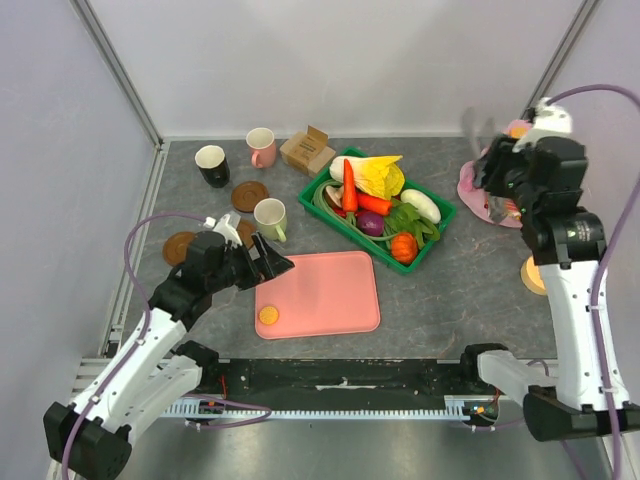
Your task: Serve the afternoon tea
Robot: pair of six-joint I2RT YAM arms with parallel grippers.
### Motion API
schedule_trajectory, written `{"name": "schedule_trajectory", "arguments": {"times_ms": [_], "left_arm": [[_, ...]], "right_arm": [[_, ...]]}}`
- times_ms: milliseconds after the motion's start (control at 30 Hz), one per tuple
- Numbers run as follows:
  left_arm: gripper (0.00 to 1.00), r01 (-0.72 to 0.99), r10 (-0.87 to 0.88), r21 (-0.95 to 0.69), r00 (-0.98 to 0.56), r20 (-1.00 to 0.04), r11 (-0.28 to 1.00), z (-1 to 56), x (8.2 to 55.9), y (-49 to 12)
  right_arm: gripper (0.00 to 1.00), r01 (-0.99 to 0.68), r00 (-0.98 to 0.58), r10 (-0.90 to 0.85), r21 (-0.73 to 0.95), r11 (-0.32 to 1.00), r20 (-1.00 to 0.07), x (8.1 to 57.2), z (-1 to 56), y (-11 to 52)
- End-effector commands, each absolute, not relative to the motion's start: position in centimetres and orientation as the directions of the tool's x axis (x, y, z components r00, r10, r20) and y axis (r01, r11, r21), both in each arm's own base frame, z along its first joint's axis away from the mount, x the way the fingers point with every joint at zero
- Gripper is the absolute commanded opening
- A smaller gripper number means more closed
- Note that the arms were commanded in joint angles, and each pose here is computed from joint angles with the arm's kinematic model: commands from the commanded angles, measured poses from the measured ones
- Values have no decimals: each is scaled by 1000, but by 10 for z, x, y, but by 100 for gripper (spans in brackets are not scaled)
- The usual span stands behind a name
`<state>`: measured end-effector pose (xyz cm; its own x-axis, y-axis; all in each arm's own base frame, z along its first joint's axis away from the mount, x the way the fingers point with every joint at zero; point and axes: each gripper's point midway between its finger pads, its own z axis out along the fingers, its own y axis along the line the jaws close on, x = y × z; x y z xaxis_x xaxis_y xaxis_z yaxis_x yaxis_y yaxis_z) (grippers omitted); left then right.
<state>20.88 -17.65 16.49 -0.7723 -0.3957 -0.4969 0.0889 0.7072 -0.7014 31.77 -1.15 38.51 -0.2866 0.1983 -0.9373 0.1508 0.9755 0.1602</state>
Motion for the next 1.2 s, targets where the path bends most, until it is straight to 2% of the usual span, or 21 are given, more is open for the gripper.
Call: {"name": "schedule_trajectory", "arguments": {"times_ms": [0, 67, 233, 400, 533, 800, 1167], "left_arm": [[96, 93, -423, -670, -710, -563, 736, 197, 211, -162], [96, 67, -435, -648, -689, -580, 758, 201, 208, -152], [96, 1, -455, -600, -651, -608, 800, 206, 200, -129], [96, -37, -462, -588, -659, -593, 808, 200, 192, -122], [96, -47, -466, -598, -676, -571, 800, 195, 189, -124], [96, -64, -472, -594, -677, -565, 802, 192, 187, -122], [96, -77, -480, -593, -673, -562, 802, 190, 185, -119]], "right_arm": [[57, -148, -321, 122, 177, 973, -939, 310, 376, 82], [57, -195, -362, 59, 137, 971, -930, 303, 355, 111], [58, -439, -393, -114, 77, 895, -912, 271, 302, 202], [57, -705, -298, -342, -36, 708, -891, 212, 253, 285], [57, -835, -209, -458, -86, 544, -864, 167, 215, 320], [58, -913, -73, -593, -186, 363, -802, 120, 176, 355], [59, -925, -9, -666, -248, 289, -746, 111, 151, 371]]}}
